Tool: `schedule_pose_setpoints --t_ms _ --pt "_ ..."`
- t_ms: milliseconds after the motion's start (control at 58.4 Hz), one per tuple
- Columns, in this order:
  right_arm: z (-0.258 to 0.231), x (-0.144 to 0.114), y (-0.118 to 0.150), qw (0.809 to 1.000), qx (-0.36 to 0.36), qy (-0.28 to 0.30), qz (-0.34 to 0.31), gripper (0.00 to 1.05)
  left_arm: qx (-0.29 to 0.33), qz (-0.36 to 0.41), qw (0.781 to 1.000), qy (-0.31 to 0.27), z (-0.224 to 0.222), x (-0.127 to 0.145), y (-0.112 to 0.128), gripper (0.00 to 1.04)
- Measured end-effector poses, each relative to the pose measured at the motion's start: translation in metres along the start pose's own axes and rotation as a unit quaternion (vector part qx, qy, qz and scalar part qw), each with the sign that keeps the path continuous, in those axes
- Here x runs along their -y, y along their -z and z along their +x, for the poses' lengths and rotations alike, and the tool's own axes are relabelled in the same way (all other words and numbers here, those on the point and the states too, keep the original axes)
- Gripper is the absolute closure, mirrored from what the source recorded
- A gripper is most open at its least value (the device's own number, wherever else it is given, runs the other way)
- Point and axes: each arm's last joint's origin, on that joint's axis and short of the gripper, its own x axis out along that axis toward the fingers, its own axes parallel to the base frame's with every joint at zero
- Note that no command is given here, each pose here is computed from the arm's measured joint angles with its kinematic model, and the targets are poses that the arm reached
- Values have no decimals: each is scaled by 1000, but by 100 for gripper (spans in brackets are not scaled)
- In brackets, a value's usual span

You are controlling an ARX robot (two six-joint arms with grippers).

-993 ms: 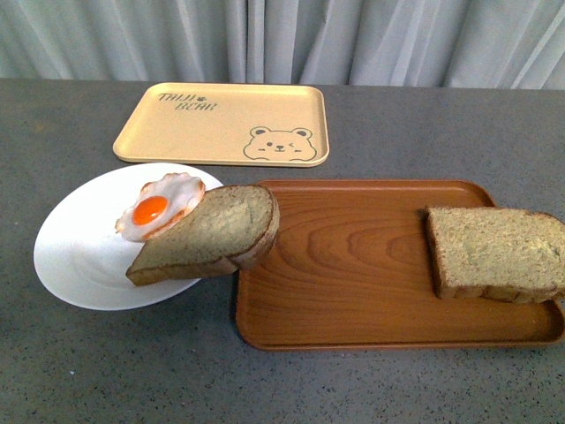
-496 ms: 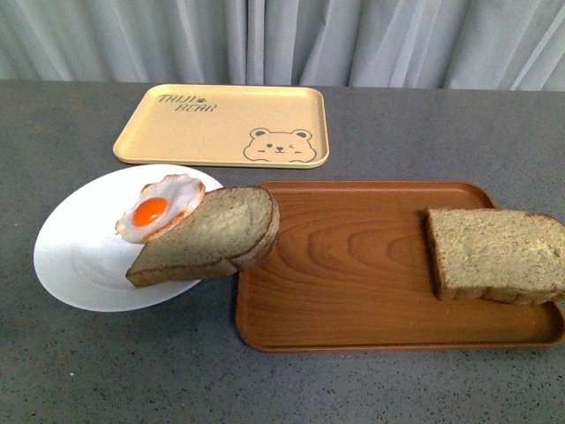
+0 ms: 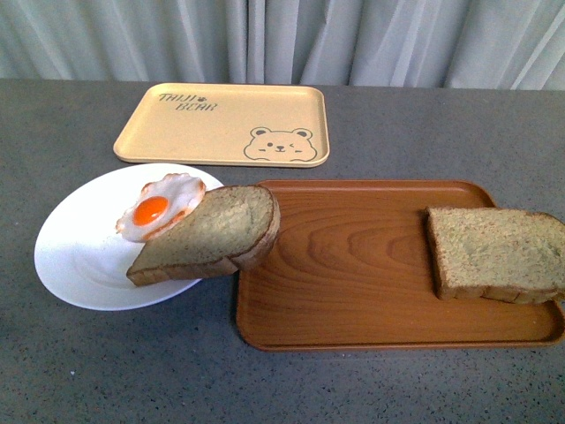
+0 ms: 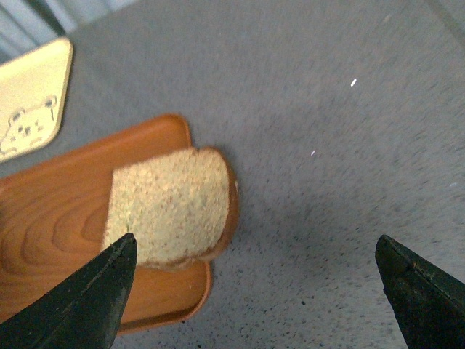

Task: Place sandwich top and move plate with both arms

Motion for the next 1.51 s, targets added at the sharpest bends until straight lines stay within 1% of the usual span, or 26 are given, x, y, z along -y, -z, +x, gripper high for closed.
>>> schedule_pose_setpoints --t_ms 68,205,394,702,873,975,1010,1078,1112,1249,1301,1335,1437,1506 --pt "22 4 8 999 -42 -11 8 9 0 0 1000 0 0 0 0 9" --pt "56 6 15 996 -82 -19 7 9 0 0 1000 0 0 0 0 9" --pt "90 0 22 993 -116 -34 7 9 0 0 1000 0 0 0 0 9" --pt "115 -14 28 990 -137 -39 6 10 0 0 1000 0 0 0 0 9" --pt "119 -20 30 989 -142 -45 6 35 0 0 1000 0 0 0 0 9" --pt "119 -21 29 989 -138 -46 9 57 0 0 1000 0 0 0 0 9" --pt "119 -22 28 989 -137 -47 11 61 0 0 1000 0 0 0 0 9" --pt "118 -22 26 990 -132 -48 15 71 0 0 1000 0 0 0 0 9" --pt "117 -22 24 991 -127 -49 16 77 0 0 1000 0 0 0 0 9" --pt "110 -26 14 992 -113 -59 20 96 0 0 1000 0 0 0 0 9" --pt "105 -29 7 992 -103 -68 23 101 0 0 1000 0 0 0 0 9" --pt "101 -33 3 992 -96 -74 22 102 0 0 1000 0 0 0 0 9" --pt "88 -51 -14 992 -69 -100 23 102 0 0 1000 0 0 0 0 9" --pt "80 -73 -28 991 -44 -125 18 102 0 0 1000 0 0 0 0 9"
